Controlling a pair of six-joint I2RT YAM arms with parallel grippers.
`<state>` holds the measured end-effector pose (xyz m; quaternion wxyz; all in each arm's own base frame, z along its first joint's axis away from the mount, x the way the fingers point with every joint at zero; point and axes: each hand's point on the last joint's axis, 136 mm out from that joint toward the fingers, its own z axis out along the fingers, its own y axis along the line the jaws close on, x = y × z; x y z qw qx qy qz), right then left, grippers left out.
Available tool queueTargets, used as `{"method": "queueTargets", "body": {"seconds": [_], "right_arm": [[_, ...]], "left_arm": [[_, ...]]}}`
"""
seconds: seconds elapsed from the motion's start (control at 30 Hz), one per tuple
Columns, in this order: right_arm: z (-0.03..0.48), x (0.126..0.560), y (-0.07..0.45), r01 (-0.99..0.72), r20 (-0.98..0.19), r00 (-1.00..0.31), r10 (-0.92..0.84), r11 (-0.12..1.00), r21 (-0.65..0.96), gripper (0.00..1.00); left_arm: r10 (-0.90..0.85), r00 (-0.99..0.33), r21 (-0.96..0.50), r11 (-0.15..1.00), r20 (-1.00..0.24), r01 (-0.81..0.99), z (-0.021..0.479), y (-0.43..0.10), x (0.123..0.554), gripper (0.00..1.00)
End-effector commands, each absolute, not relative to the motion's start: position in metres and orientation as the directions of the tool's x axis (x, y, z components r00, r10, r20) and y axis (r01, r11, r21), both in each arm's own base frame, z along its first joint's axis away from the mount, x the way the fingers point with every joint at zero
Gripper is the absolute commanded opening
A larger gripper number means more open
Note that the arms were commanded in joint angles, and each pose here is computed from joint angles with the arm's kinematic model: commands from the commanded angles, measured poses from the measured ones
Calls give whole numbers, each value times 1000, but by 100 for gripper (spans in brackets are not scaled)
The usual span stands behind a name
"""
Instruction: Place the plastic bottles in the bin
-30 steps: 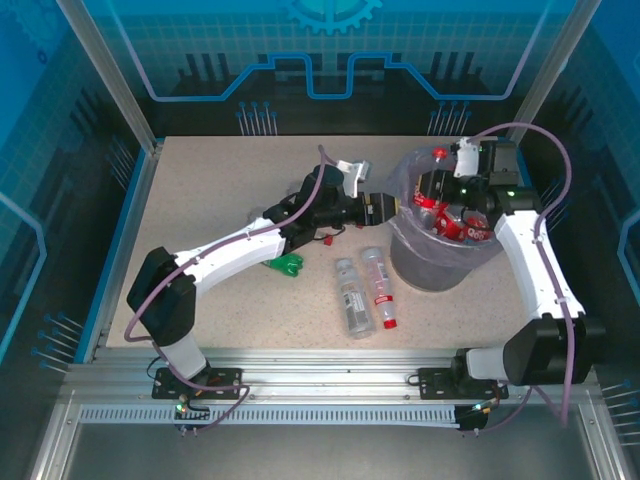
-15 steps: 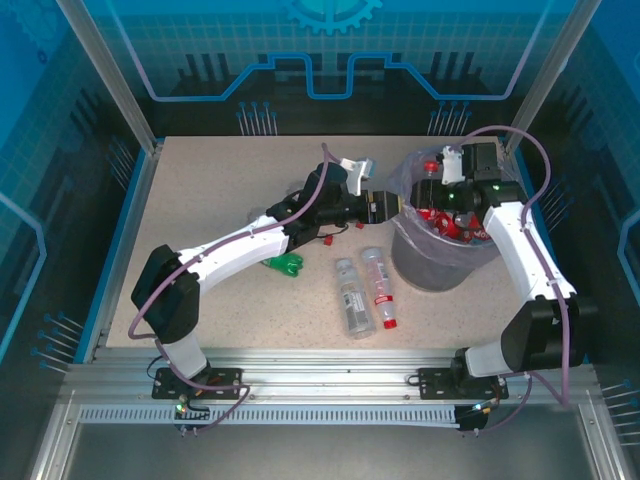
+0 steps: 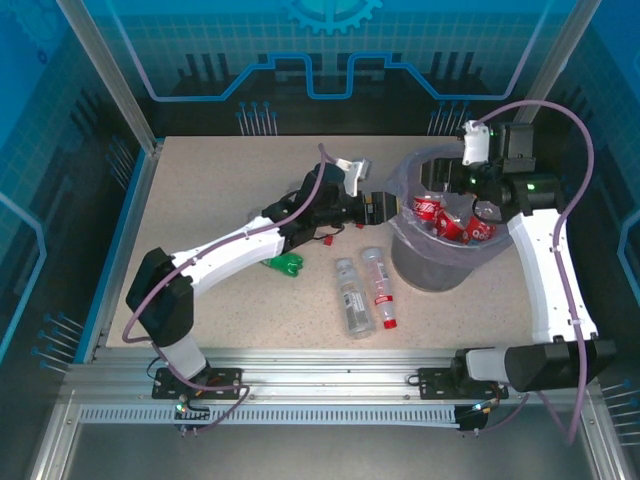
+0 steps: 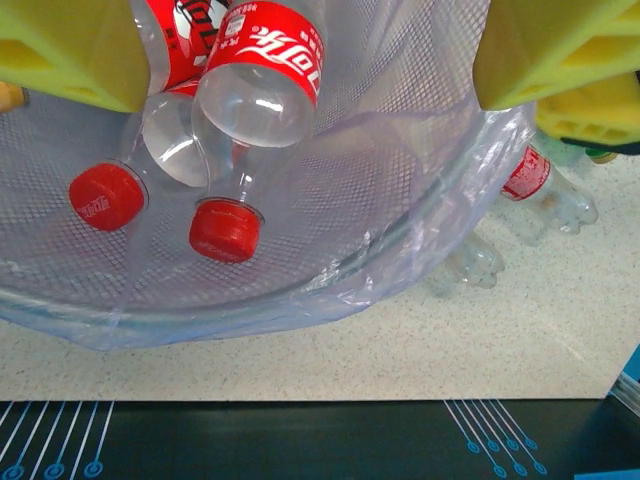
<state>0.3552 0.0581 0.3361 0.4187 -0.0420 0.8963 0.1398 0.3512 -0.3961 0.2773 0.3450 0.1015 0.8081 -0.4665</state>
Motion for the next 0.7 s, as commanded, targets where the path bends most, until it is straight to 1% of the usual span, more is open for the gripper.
{"method": "queueTargets", "body": {"seconds": [0.0,0.1,0.23,0.37,0.47,0.53,0.67], "right_arm": [[353,337,60,-217,-782,-621,54,947,237,85],[361,328,65,-237,-795,-602,69,936,260,85],[360,324,62,-225,-802,-591,85,937,266,86],[358,323,60,-214,-806,-584,95,940,266,86],[355,323,59,-206,-805,-586,93,944,259,88],[353,323,59,-210,-804,-588,83,945,252,89],[348,323,60,-209,-799,-595,88,943,259,91]], "left_arm": [[-164,-708,-651,571,-687,500,293,-376,341,88],[-160,-723,-640,617,-672,458,282,-356,328,99],[-181,-792,-647,693,-583,318,247,-320,304,99],[-218,-884,-657,743,-413,124,190,-292,272,99],[-218,-934,-671,740,-284,32,152,-292,244,99],[-192,-953,-660,752,-235,11,132,-299,228,99],[-155,-976,-647,762,-151,-21,101,-314,210,99]]}}
